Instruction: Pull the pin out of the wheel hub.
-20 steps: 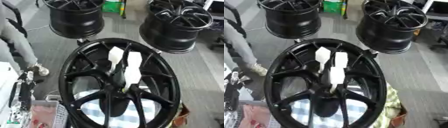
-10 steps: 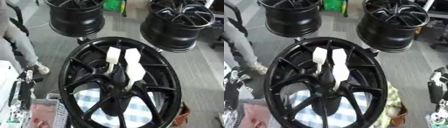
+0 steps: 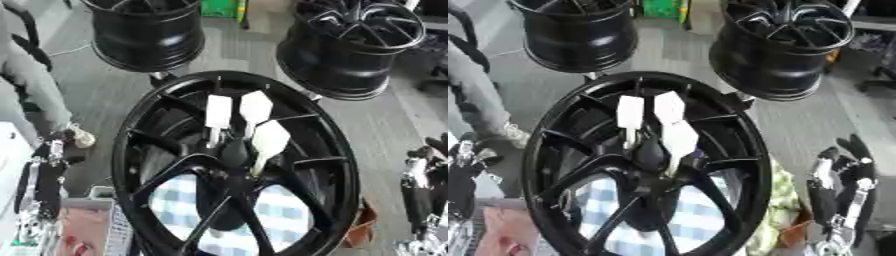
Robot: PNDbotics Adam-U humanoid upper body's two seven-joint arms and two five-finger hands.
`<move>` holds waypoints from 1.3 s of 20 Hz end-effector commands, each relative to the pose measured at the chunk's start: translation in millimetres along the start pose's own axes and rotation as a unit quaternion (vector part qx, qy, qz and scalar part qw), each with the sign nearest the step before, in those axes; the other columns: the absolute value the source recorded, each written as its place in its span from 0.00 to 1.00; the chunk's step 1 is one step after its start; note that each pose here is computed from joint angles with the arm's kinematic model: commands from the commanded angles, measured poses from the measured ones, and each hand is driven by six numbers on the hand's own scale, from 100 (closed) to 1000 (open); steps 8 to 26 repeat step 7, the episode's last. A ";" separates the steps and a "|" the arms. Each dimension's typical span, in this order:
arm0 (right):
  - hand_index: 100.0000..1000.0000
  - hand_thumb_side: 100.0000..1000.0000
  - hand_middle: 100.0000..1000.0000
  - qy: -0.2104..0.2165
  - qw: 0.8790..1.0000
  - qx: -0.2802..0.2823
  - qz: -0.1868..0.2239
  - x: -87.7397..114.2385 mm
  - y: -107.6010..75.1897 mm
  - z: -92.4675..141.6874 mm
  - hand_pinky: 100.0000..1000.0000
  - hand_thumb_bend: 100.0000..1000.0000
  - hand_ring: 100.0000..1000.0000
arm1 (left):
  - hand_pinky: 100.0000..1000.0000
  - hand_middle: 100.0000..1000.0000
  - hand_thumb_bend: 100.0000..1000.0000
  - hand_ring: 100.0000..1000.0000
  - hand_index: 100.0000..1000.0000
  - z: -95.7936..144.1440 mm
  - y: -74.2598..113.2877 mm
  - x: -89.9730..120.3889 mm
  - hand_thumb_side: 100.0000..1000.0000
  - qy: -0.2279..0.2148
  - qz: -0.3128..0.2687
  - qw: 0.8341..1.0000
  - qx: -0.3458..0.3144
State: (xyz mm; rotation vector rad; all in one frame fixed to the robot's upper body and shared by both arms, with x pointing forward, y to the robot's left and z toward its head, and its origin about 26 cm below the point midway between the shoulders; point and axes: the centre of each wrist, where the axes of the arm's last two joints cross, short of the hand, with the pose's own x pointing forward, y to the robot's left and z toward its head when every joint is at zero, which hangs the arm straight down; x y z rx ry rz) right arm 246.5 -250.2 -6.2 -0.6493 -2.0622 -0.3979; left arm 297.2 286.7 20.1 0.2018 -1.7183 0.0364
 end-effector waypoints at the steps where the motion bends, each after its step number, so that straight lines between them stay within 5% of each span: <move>1: 0.85 0.50 0.69 -0.018 0.999 -0.017 -0.029 0.0 3.9 6.3 0.51 0.00 0.55 | 0.65 0.80 0.00 0.87 0.72 -5.4 1.3 10.9 0.76 -0.022 0.003 1.000 0.002; 26: 0.85 0.50 0.68 -0.002 1.000 -0.003 -0.029 -5.3 5.2 17.3 0.51 0.00 0.55 | 0.65 0.80 0.00 0.87 0.72 -5.6 1.2 12.5 0.76 -0.026 0.007 1.000 0.002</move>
